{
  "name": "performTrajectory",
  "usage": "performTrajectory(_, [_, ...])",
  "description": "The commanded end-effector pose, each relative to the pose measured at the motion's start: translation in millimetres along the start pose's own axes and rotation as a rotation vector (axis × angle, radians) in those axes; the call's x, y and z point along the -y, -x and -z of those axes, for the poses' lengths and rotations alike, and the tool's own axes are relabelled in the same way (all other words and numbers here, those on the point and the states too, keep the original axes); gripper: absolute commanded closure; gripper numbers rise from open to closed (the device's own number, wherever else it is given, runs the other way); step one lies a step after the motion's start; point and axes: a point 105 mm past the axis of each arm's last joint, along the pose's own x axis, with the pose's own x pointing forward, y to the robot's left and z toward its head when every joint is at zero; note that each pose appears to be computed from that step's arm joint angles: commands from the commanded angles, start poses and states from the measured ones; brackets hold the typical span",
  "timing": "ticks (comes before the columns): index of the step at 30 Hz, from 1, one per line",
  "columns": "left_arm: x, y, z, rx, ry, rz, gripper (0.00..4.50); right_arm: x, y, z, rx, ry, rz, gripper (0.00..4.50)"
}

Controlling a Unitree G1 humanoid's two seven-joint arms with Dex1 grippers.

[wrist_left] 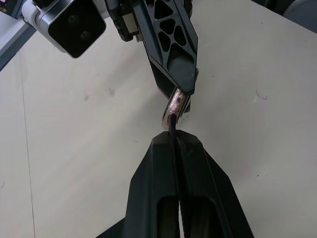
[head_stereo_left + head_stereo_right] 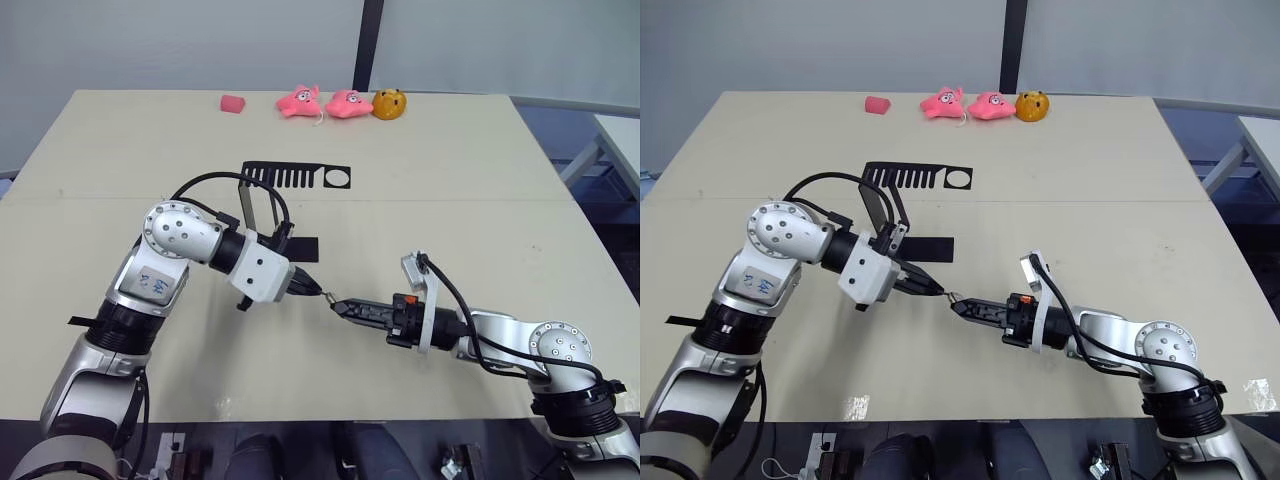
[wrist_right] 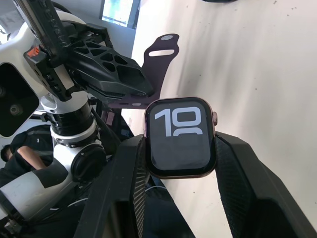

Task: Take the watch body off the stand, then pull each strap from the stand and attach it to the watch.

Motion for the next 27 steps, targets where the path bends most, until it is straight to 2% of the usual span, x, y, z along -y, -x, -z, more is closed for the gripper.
performTrajectory(1, [-5.9,-14.4,-15.5,0.047,-0.061,0.007,4.5,-22.2,-6.7,4.8,-0.025,0.022,-0.101,3.01])
performTrajectory(27, [-5.3,-31.6,-11.6,0.021,-0.049,0.025,4.5,-26.2,-7.9,7.9,-0.037,0.029,-0.116,3.01])
